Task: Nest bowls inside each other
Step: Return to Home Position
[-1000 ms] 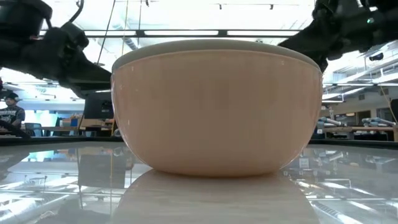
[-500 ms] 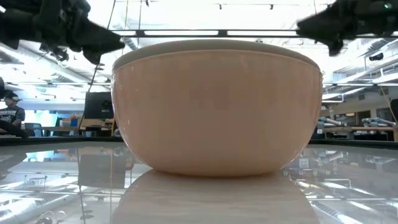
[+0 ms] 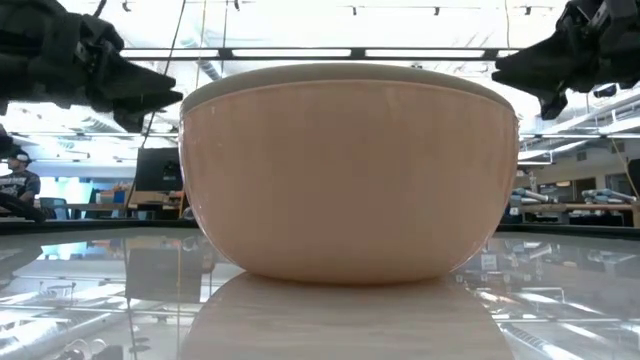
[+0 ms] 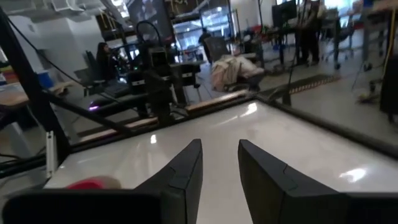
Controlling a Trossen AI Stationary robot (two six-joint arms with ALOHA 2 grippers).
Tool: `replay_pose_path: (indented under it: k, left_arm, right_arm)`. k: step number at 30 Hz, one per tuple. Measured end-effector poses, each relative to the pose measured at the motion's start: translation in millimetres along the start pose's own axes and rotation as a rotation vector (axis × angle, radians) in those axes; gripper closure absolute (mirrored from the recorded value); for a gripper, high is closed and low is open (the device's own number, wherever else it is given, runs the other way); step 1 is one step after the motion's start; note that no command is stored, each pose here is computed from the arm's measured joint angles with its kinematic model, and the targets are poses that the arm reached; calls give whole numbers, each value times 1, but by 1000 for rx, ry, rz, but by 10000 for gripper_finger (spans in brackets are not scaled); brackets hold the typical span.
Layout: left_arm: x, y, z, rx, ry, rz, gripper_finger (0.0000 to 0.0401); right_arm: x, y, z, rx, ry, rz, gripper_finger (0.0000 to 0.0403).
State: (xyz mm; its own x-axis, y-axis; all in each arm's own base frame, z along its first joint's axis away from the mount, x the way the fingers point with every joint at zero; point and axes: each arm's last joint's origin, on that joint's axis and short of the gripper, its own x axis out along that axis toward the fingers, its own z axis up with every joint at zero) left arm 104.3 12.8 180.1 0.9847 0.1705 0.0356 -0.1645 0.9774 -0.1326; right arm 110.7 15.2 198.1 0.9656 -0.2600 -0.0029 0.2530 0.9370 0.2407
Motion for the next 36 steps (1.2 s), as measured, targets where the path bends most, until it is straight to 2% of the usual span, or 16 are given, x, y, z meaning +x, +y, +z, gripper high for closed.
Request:
replay_pose_path:
  k: [3, 7, 13, 15, 19, 24, 31, 36]
  left_arm:
    - [-5, 1, 8, 31, -24, 20, 237]
    - [-11, 3, 8, 32, -15, 49, 237]
    - [-12, 5, 4, 7, 9, 63, 237]
    - [-11, 5, 1, -8, 15, 64, 237]
    - [-10, 6, -2, -8, -13, 67, 237]
    - [-8, 7, -10, -23, -13, 75, 237]
    - [-8, 7, -6, -15, -54, 68, 237]
    - [-8, 5, -8, -80, -23, 21, 251]
  right_arm:
    - [-4, -2, 3, -45, -25, -4, 292]
    - [-11, -7, 4, -47, -31, -9, 292]
    - [-12, -10, -4, 20, -153, 115, 295]
    - [-10, -12, -10, 34, -141, 141, 299]
    - [-7, -16, -19, 14, -64, 98, 305]
    - [-8, -20, -16, -22, -100, 67, 306]
    - [-8, -23, -20, -36, -62, 43, 306]
    - [-8, -24, -21, 21, -52, 34, 314]
